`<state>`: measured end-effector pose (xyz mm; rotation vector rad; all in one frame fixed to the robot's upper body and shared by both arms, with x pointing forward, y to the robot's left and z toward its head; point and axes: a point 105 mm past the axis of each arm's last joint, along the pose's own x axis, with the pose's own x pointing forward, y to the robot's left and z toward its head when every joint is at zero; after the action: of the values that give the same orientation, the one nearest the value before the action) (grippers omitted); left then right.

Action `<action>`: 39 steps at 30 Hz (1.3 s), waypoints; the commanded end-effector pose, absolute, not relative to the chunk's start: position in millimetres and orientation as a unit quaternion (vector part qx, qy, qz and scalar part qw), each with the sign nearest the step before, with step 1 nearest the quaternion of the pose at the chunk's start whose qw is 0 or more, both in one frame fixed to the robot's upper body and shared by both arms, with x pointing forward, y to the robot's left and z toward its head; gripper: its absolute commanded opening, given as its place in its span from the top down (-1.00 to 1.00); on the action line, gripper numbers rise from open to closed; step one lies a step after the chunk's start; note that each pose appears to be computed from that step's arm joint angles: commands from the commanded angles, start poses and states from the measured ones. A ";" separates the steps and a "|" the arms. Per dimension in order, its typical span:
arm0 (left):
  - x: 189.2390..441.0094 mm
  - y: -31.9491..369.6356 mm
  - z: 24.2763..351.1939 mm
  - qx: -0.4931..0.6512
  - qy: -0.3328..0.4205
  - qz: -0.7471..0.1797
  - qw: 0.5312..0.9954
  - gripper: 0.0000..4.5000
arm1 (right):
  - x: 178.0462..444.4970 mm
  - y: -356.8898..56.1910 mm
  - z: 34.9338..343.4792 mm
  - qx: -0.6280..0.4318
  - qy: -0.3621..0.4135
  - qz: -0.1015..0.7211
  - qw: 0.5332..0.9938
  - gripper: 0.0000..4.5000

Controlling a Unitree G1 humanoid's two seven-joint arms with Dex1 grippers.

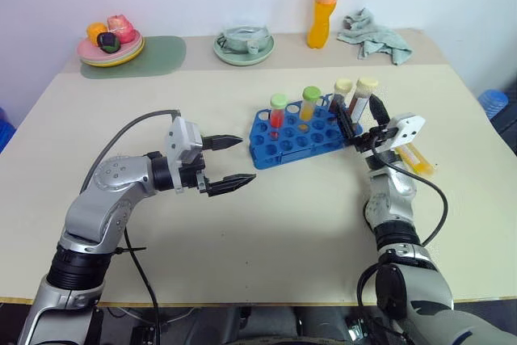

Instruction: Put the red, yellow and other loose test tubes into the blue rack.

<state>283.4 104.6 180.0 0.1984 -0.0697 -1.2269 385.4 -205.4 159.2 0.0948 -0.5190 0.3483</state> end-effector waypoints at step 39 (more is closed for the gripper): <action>276.0 106.5 184.3 0.086 -0.046 -0.571 0.815 -0.89 | 388.8 -220.9 199.8 0.011 -0.165 0.386 0.908 -0.98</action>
<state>279.7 104.7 173.3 0.1715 -0.0552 -1.2201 388.5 -220.3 181.4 0.0640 -0.2904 0.7792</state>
